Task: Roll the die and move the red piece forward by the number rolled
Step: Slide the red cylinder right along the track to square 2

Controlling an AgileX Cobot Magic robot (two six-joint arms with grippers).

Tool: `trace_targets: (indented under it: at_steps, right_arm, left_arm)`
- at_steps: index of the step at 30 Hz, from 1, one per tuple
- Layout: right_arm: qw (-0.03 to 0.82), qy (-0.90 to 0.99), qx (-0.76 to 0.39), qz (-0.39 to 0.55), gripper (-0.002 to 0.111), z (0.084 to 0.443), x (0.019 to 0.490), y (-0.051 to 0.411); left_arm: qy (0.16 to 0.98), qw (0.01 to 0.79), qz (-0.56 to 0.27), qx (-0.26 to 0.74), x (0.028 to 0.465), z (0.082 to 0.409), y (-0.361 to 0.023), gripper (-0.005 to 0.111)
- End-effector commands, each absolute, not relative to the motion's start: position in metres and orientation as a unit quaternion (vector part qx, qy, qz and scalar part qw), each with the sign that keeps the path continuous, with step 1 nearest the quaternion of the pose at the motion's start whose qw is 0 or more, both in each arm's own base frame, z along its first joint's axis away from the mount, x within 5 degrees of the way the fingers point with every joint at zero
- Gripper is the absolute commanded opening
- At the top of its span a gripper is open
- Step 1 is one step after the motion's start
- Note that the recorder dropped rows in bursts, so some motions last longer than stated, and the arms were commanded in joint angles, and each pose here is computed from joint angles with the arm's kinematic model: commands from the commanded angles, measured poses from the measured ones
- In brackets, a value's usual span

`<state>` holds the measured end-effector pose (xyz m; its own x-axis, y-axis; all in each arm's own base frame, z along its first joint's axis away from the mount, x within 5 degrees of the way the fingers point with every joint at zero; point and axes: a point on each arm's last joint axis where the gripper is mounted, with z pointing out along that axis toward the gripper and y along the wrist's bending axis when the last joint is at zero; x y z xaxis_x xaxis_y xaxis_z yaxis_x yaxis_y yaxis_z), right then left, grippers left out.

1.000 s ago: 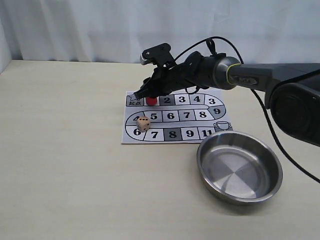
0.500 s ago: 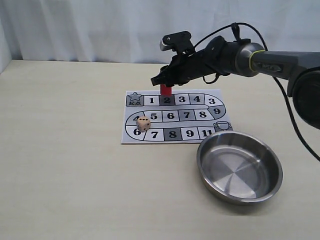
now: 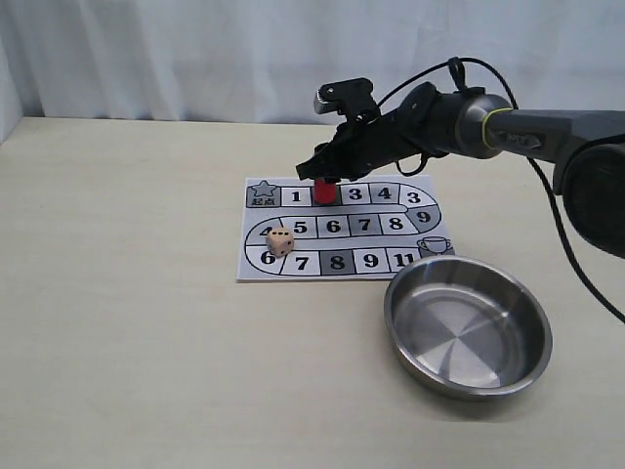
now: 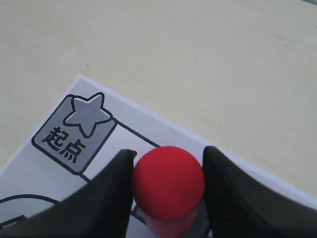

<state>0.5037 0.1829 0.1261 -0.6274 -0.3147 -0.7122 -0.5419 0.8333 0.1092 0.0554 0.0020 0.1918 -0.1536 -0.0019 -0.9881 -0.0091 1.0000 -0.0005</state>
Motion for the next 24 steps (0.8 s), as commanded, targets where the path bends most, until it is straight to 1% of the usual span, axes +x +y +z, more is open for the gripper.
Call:
trace_targets:
  at_steps: [1,8,11,17,24]
  right_arm:
    - [0.388,0.882,-0.226,0.144,0.004,0.148,0.51,0.166]
    - [0.389,0.889,-0.194,0.142,0.004,0.151,0.517,0.141]
    - [0.376,0.894,-0.193,0.147,0.004,0.144,0.516,0.139]
    - [0.337,0.906,-0.206,0.154,0.004,0.116,0.513,0.141]
    - [0.326,0.908,-0.22,0.147,0.004,0.112,0.512,0.14]
  left_arm:
    - [0.756,0.655,-0.001,-0.005,0.056,0.192,0.002,0.0]
    - [0.756,0.655,-0.001,-0.005,0.056,0.192,0.002,0.0]
    - [0.756,0.655,-0.001,-0.005,0.056,0.192,0.002,0.0]
    - [0.756,0.655,-0.001,-0.005,0.056,0.192,0.002,0.0]
    - [0.756,0.655,-0.001,-0.005,0.056,0.192,0.002,0.0]
